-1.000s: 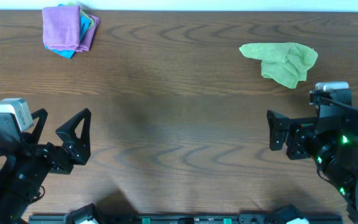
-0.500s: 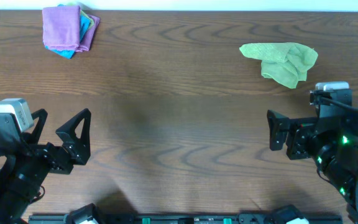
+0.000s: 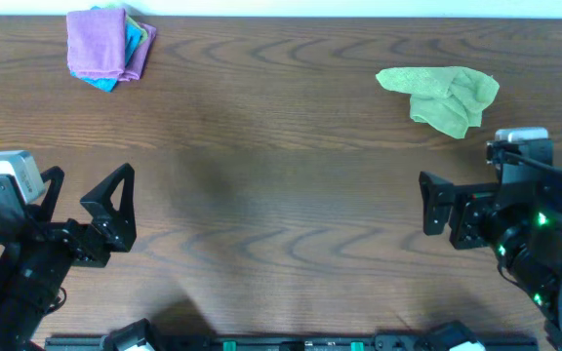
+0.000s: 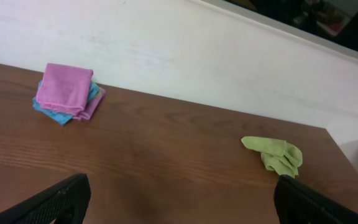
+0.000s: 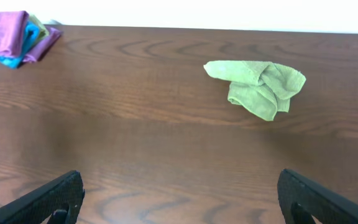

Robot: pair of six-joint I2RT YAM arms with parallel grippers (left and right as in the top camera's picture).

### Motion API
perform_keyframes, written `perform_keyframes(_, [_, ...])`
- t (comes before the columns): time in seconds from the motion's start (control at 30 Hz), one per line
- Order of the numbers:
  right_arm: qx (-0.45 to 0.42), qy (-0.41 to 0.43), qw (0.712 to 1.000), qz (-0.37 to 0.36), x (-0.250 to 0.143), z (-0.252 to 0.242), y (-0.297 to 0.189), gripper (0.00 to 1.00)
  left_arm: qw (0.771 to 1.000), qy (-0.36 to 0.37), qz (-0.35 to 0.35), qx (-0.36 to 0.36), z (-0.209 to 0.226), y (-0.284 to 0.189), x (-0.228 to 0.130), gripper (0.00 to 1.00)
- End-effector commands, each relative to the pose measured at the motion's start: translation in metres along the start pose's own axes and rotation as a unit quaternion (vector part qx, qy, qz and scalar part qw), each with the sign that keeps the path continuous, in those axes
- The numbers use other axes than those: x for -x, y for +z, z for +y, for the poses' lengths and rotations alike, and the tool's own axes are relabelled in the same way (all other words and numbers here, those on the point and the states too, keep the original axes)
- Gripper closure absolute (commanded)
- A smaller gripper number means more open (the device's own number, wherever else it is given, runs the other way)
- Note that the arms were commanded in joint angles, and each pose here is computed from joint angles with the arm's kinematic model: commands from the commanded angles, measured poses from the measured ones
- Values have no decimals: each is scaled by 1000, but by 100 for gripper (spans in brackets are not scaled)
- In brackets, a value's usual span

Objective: Fold the cloth

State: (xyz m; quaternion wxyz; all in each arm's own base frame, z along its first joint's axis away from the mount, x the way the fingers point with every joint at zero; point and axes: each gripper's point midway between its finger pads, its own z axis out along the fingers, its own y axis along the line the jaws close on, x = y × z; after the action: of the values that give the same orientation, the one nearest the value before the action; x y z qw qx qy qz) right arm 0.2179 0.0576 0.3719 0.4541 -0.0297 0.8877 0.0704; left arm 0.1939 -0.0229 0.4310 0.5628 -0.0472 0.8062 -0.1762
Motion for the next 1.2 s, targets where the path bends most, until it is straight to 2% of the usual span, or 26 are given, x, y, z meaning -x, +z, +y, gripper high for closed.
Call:
perform_keyframes(0.0, [8,-9,1000,-9,5,3,-4,1,1000,2,0,-13,-5,-1,1,5])
perform_keyframes(0.07, [-19,-16,1000,11,-6,-7,-3,1,998,54,24,-9,-3,-1,-12,4])
perform_keyframes(0.1, [-67,20,997,22,-16,-25,-4,1,996,76,43,8,3,-2,-22,4])
perform_keyframes(0.2, [-173,81,982,13,-41,-64,-9,1,991,85,67,84,29,-7,-38,4])
perform_keyframes(0.33, [-138,114,983,-45,-87,-68,-2,1,989,104,42,98,35,-10,-63,4])
perform_keyframes(0.43, [-95,142,983,-73,-102,-63,-3,1,989,114,34,91,43,0,-88,4])
perform_keyframes(0.6, [-100,210,970,-66,-131,-67,21,1,991,63,70,94,79,40,-142,4])
perform_keyframes(0.73, [-109,213,969,-62,-146,-65,60,1,993,34,51,100,93,58,-145,4])
perform_keyframes(0.9, [-122,197,971,-60,-170,-66,100,1,990,29,68,118,110,68,-165,4])
perform_keyframes(1.17, [-124,165,977,-56,-176,-66,109,1,989,11,98,111,126,88,-203,4])
